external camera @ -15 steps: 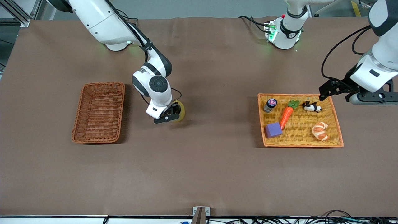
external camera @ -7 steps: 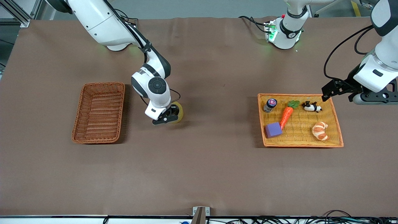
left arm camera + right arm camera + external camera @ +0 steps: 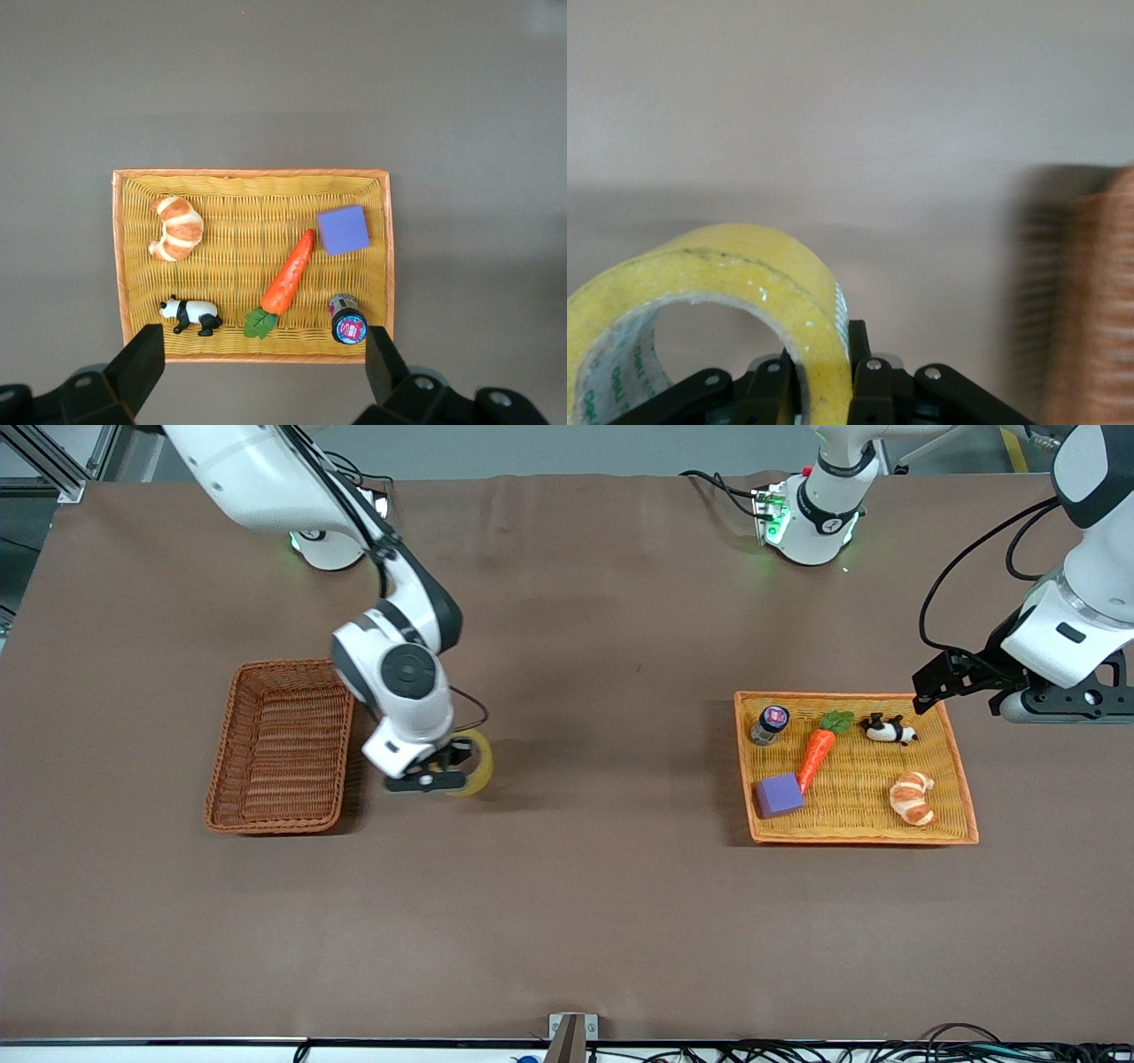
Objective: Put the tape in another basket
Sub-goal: 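Lift the tape and carry it into the brown wicker basket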
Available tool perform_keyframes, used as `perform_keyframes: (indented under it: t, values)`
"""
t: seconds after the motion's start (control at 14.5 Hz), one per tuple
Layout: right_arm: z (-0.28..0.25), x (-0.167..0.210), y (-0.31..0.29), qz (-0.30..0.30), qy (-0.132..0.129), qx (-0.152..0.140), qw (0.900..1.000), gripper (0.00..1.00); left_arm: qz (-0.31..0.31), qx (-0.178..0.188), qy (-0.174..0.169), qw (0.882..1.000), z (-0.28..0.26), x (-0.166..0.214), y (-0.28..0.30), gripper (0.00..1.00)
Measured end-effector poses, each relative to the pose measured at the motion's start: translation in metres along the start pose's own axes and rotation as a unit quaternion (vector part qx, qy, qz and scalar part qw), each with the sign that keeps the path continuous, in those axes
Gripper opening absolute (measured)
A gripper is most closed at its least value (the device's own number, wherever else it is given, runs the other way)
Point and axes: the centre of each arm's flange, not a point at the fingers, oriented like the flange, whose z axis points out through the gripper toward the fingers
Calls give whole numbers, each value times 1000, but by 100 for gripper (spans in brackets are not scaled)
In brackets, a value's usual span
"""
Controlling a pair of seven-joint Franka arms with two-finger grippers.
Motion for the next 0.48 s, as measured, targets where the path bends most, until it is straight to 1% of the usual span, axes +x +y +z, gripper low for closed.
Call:
perform_keyframes:
  t: [0.14, 0.28, 0.34, 0.48]
  values:
    - [-36, 14, 46, 32, 16, -7, 999, 22, 0, 0, -1, 1000, 0, 0, 0, 100]
    - [-52, 23, 91, 38, 25, -18, 999, 22, -1, 0, -1, 1000, 0, 0, -1, 100]
    - [-54, 25, 112, 35, 25, -24, 999, 22, -1, 0, -1, 1000, 0, 0, -1, 100]
    - [-49, 20, 154, 19, 15, -38, 999, 22, -1, 0, -1, 1000, 0, 0, -1, 100]
